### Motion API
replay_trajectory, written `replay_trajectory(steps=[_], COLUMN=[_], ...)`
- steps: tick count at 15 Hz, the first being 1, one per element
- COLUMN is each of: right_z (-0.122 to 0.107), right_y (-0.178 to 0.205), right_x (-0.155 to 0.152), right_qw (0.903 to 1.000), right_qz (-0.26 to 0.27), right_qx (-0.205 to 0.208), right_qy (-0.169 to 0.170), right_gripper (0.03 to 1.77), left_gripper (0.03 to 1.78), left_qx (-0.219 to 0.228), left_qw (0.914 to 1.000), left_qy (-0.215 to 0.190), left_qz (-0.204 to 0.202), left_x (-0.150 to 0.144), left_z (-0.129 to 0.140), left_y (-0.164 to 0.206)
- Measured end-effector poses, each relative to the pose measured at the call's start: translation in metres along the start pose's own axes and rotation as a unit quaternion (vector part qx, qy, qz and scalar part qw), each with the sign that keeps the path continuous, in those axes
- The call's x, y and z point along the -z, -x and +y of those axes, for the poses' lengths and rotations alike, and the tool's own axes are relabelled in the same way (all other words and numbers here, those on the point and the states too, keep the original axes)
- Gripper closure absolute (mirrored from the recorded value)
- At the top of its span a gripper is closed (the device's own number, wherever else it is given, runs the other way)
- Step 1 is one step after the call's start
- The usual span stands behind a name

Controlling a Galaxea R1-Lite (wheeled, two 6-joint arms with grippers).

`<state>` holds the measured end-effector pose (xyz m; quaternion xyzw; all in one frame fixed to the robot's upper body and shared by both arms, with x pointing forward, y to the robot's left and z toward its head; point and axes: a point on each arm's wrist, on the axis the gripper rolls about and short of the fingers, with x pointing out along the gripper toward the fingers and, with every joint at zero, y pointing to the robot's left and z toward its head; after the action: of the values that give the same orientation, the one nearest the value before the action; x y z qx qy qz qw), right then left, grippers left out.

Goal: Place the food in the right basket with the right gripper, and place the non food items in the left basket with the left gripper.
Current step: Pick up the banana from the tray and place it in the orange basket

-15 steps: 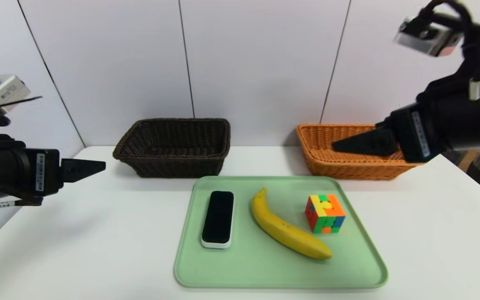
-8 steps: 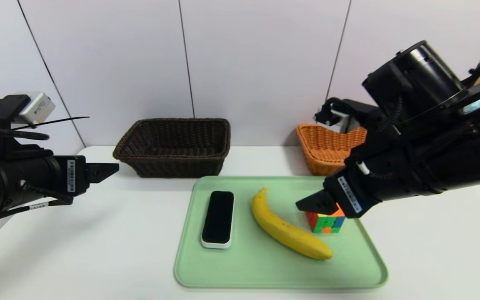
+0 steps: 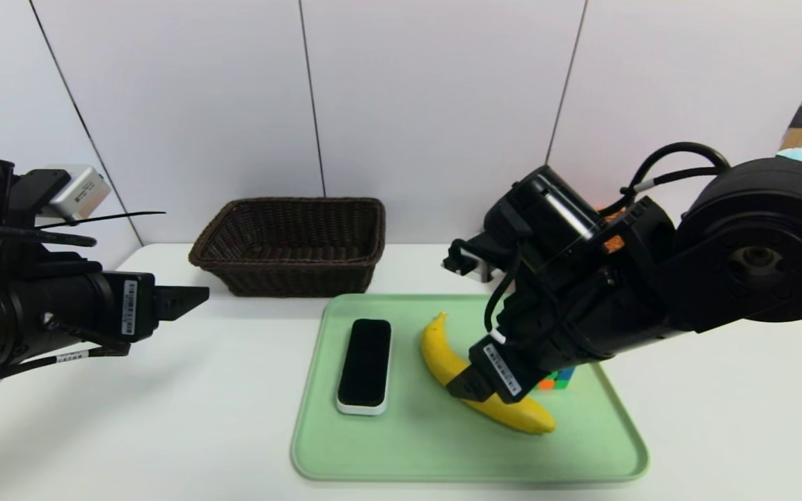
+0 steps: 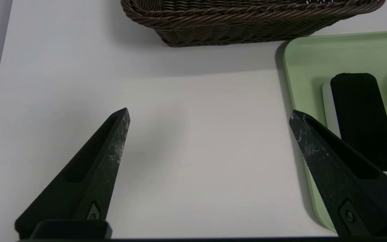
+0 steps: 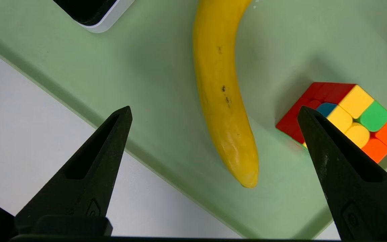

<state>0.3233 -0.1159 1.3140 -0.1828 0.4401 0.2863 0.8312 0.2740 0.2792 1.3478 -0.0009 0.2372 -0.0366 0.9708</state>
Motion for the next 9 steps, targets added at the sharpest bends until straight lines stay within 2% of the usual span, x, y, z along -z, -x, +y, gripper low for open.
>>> replay_trajectory(steps=[9], right_z=[0.01], right_y=[-0.045], right_x=[-0.013], right_qw=[0.9993], right_qz=[0.034], right_qx=[-0.003], right_qy=[0.01], right_gripper=[0.1], left_gripper=[0.12], left_qx=[0.007], left_qw=[0.9999], left_qy=[-0.005], left_qz=[0.013], left_x=[-0.003], left_z=[-0.002], left_y=[0.006])
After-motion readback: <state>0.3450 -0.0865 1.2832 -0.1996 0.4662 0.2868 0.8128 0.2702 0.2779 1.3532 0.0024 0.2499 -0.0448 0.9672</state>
